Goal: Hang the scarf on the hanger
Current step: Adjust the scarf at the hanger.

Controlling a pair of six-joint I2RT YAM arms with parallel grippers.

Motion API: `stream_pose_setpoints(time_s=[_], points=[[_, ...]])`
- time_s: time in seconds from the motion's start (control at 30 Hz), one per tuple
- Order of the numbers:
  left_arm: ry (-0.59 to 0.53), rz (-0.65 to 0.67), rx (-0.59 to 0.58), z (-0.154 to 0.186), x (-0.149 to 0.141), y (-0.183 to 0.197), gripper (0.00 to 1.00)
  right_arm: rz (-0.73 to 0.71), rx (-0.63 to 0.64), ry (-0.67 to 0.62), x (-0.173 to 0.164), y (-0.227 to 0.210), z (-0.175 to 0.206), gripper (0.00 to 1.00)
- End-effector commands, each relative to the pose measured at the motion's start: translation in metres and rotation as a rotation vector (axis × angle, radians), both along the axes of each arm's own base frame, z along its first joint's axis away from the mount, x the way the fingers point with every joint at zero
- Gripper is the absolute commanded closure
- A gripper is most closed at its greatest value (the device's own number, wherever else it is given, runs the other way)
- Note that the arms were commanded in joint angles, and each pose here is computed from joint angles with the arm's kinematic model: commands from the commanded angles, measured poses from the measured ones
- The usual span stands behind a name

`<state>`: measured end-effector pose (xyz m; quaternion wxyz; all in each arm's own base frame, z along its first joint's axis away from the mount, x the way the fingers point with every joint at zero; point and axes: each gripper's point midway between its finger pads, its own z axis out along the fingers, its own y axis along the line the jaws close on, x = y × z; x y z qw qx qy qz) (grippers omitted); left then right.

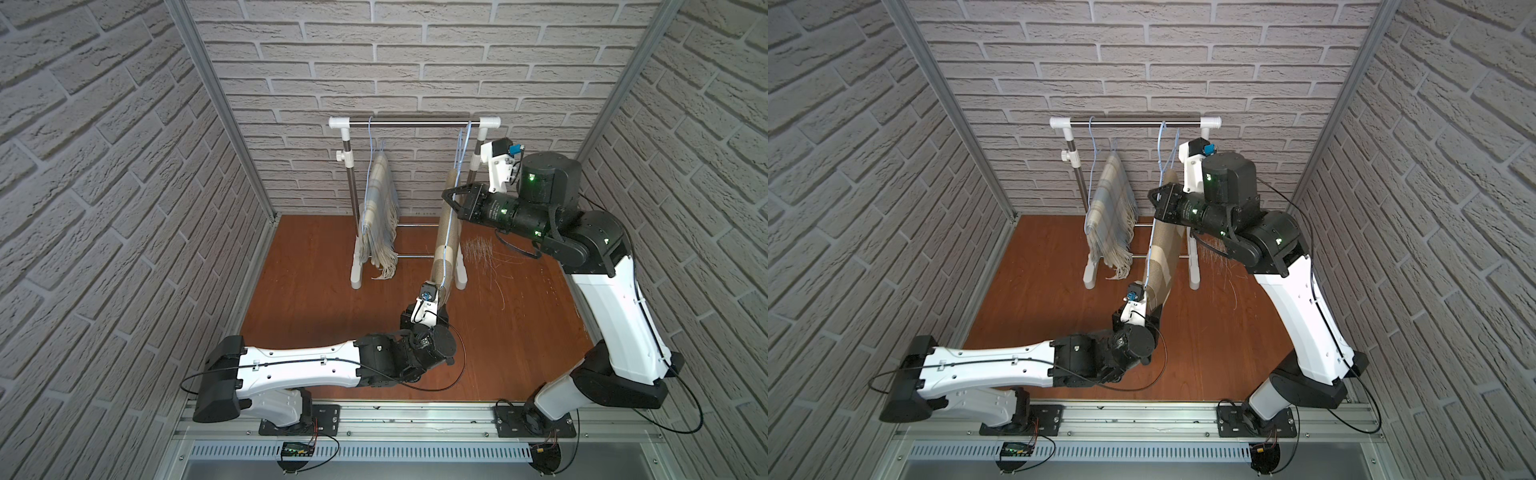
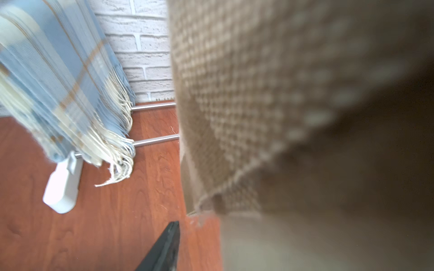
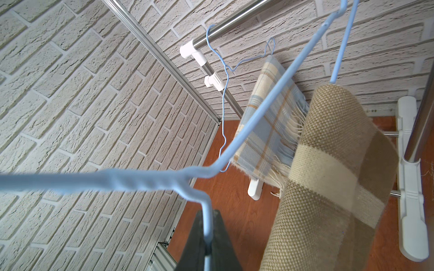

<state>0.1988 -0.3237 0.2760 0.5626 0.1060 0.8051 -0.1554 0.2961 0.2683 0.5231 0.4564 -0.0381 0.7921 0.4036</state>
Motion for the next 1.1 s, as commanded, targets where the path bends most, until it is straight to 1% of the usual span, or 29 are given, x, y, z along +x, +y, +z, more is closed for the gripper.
stream_pose_setpoints(time_s=[0.0,0.07,0.2,0.27,0.33,0.4,0.5,0.63,0.7,0.83,0.9,1.0,1.07], points=[[-0.060,0.020,-0.056,0.037,-0.009,0.033,0.48,0.021,0.075,-0.088,-0.002,0.006,0.027,0.97],[-0.068,-0.001,-0.103,0.059,-0.016,0.050,0.48,0.021,0.057,-0.078,-0.001,0.007,0.018,0.97],[-0.045,-0.116,-0.126,0.083,-0.030,0.062,0.45,0.052,0.028,-0.055,-0.001,0.014,0.003,0.97],[-0.033,-0.144,-0.132,0.091,-0.035,0.068,0.43,0.060,0.018,-0.044,-0.001,0.016,-0.004,0.97],[-0.037,-0.154,-0.164,0.103,-0.036,0.073,0.40,0.063,0.013,-0.037,-0.003,0.019,-0.010,0.97],[-0.050,-0.153,-0.184,0.118,-0.032,0.074,0.38,0.067,0.007,-0.035,-0.005,0.022,-0.014,0.97],[-0.049,-0.156,-0.206,0.131,-0.014,0.070,0.37,0.088,-0.008,-0.040,-0.012,0.031,-0.018,0.97],[-0.020,-0.171,-0.320,0.143,0.014,0.068,0.34,0.119,-0.031,-0.054,-0.021,0.042,-0.021,0.97],[-0.004,-0.189,-0.342,0.147,0.023,0.063,0.34,0.131,-0.037,-0.063,-0.025,0.046,-0.021,0.97],[0.020,-0.226,-0.346,0.153,0.031,0.051,0.33,0.147,-0.051,-0.073,-0.030,0.052,-0.023,0.97],[0.017,-0.245,-0.361,0.159,0.031,0.047,0.33,0.147,-0.058,-0.074,-0.030,0.054,-0.025,0.97],[0.020,-0.247,-0.378,0.163,0.030,0.050,0.34,0.140,-0.068,-0.076,-0.029,0.054,-0.029,0.97],[0.026,-0.228,-0.384,0.163,0.028,0.058,0.35,0.131,-0.078,-0.078,-0.026,0.054,-0.031,0.97]])
